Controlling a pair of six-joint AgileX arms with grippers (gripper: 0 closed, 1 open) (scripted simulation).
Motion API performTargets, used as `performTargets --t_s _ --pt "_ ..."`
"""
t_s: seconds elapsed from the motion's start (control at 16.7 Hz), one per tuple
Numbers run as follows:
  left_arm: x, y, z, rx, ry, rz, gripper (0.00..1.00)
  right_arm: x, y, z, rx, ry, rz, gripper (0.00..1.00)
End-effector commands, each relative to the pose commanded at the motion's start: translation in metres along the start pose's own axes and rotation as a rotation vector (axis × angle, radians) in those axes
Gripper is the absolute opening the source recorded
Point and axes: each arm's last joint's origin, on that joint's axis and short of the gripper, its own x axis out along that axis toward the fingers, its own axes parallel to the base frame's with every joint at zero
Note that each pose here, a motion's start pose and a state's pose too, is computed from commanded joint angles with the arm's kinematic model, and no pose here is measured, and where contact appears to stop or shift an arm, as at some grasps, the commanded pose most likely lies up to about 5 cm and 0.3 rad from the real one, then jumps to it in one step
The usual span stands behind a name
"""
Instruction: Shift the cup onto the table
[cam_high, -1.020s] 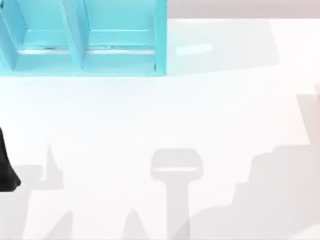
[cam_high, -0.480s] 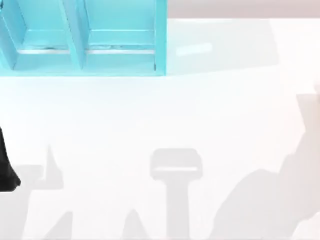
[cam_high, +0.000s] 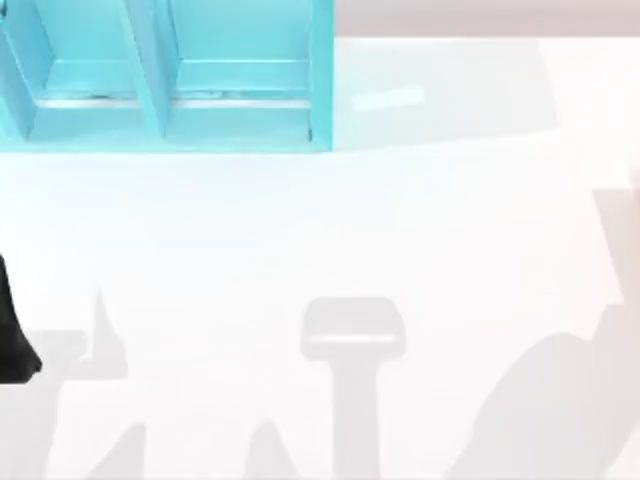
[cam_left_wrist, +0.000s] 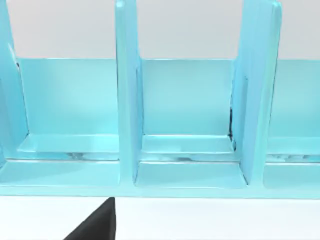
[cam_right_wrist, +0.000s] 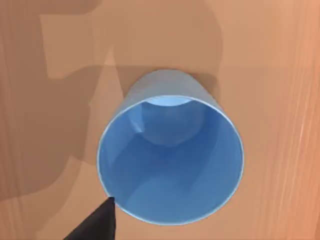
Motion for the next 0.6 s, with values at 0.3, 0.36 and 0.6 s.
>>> performTargets --t_s 0.3,0.36,0.6 --pt "0.000 0.000 0.000 0.000 0.000 0.000 1.00 0.058 0.001 0.000 -0.002 -0.007 -0.003 1.00" --pt "0.000 0.000 0.000 0.000 0.000 0.000 1.00 0.065 0.001 -0.002 -0.002 -0.003 -0.001 1.00" --pt "0.000 0.000 0.000 0.000 0.000 0.000 1.00 0.068 0.001 -0.003 0.000 -0.002 -0.001 1.00"
